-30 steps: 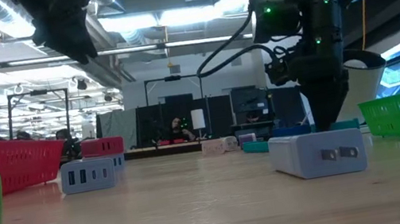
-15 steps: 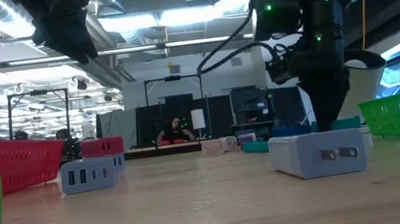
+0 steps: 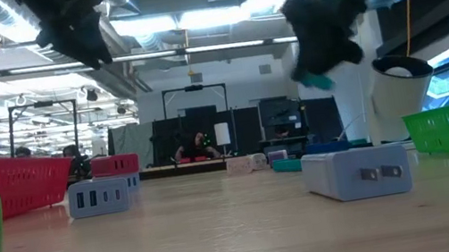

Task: Pick & Place Office items
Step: Put the right light blue digital timer into the orange basket

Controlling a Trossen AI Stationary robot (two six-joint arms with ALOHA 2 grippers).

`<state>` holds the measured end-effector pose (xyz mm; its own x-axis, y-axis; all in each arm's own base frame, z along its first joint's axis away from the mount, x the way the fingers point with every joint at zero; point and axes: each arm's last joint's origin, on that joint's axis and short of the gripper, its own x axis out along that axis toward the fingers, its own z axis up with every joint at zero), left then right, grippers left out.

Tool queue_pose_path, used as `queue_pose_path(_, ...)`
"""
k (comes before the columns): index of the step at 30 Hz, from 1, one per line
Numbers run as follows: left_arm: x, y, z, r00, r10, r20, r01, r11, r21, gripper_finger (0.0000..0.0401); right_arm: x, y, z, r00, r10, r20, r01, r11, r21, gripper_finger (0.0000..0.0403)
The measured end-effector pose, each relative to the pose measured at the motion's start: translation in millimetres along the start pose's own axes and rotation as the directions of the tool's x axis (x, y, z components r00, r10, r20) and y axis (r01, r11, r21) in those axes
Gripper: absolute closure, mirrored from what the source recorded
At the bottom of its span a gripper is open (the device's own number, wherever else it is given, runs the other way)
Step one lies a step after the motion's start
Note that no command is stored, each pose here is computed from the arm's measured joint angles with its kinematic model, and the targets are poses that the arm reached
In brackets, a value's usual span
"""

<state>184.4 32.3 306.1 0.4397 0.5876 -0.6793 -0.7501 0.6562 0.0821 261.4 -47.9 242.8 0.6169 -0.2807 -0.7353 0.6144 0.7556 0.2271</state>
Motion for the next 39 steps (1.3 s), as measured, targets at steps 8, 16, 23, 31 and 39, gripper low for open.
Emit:
queue_pose_path(8,-2,-9,18,0.984,-0.065,0.166,0.084,0.99,-0.111,0.0177,-21,12,50,0.858,0.189,0.477,-0.23,0.973,0.028,0.0237)
queue_pose_path(16,-7,-13,35,0.938,-0.048,0.343,0.1,0.986,-0.136,0.0177,-44,22,75,0.61,0.309,0.73,-0.358,0.929,-0.094,0.0236)
queue_pose_path(23,-12,-21,55,0.861,-0.078,0.503,0.105,0.994,-0.026,0.0177,-53,23,81,0.519,0.306,0.798,-0.392,0.915,-0.096,0.0236)
queue_pose_path(31,6,-60,79,0.716,-0.186,0.673,0.025,0.97,0.241,0.0177,-54,22,83,0.509,0.259,0.821,-0.388,0.92,-0.05,0.0236)
queue_pose_path(39,38,-91,91,0.582,-0.15,0.799,-0.091,0.964,0.248,0.0177,-54,22,83,0.505,0.256,0.824,-0.388,0.92,-0.049,0.0235)
